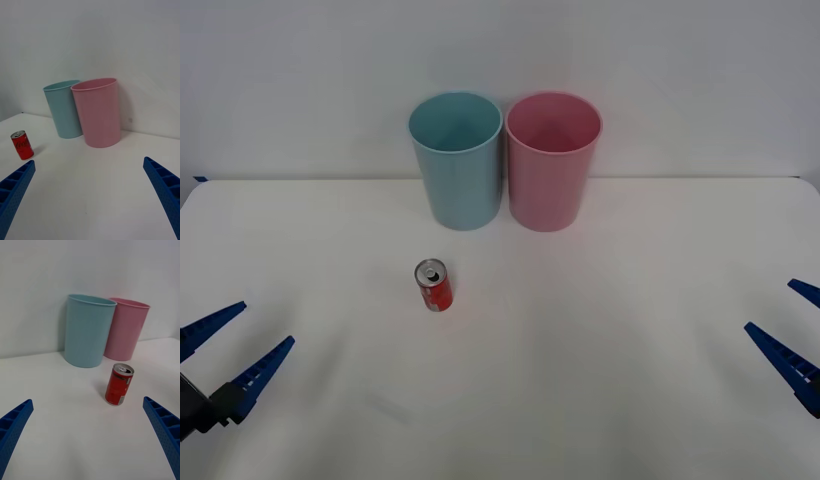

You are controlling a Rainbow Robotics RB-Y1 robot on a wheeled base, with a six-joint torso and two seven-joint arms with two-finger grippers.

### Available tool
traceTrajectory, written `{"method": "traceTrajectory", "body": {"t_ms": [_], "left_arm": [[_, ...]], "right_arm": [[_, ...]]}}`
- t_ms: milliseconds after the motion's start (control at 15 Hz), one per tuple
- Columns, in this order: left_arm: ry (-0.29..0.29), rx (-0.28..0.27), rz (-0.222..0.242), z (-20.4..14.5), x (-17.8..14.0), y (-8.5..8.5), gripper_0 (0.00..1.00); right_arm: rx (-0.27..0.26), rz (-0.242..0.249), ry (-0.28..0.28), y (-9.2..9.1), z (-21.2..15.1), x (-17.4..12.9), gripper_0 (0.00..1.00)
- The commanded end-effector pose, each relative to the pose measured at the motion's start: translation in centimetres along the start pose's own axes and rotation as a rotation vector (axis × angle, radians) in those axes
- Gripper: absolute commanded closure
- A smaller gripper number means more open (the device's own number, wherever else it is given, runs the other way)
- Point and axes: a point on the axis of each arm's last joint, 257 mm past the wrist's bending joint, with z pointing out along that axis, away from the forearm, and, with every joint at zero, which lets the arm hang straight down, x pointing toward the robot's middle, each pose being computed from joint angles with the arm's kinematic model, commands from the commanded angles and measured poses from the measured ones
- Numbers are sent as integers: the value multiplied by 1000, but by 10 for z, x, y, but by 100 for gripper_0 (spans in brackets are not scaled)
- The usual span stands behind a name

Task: Grasp the object on the table and drop it into the matching bin: aluminum can to the light blue bin, PET bottle to the pink bin.

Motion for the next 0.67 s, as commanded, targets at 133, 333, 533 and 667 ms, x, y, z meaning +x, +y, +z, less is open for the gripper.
{"method": "traceTrajectory", "body": {"t_ms": [133,333,533,667], "left_arm": [[22,2,30,3,21,-2,0],[36,46,35,24,38,-13,0],[41,90,47,49,48,-20,0],[52,104,61,59,53,-21,0]], "right_arm": [[0,0,0,0,0,0,0],[0,0,0,0,0,0,0],[0,0,0,0,0,0,0],[0,0,0,0,0,0,0]]}}
